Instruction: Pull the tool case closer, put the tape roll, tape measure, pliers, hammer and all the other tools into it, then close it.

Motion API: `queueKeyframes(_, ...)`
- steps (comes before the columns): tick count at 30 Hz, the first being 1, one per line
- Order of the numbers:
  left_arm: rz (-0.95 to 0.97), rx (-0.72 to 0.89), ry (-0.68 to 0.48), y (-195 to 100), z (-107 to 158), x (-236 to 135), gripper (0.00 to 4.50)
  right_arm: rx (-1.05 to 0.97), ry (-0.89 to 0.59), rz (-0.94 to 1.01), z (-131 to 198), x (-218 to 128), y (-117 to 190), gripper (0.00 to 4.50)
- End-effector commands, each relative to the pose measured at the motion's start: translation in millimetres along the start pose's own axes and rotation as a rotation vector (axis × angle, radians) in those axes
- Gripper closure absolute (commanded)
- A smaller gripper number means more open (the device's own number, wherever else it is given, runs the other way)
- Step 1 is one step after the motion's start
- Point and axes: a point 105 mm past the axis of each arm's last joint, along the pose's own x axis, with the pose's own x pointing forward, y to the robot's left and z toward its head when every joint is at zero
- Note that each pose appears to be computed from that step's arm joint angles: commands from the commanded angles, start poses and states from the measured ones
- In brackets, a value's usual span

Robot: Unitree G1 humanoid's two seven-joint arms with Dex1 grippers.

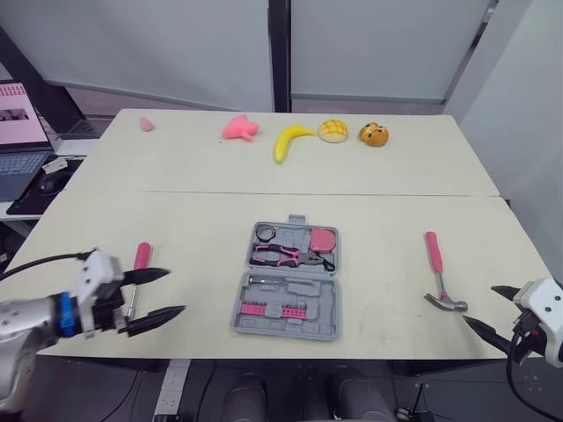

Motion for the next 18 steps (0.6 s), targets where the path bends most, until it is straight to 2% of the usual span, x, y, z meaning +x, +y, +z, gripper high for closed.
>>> queueKeyframes(1, -0.236, 0.147, -0.118, -24.2, 36.3, 32.1, 0.03, -0.007, -0.076, -0.022, 22.7, 2.8, 3.2, 0.00)
queueKeyframes(7, -0.413, 0.284, -0.214, -34.1, 69.4, 56.5, 0.03, 0.054, -0.119, -0.033, 39.4, 9.5, 14.0, 0.00)
queueKeyframes(16, -0.484, 0.341, -0.238, -37.1, 83.2, 67.5, 0.03, 0.145, -0.041, -0.141, 33.1, 34.8, 15.1, 0.00)
queueKeyframes(18, -0.487, 0.339, -0.240, -37.7, 84.0, 69.5, 0.03, 0.210, 0.000, -0.218, 26.6, 47.3, 5.7, 0.00)
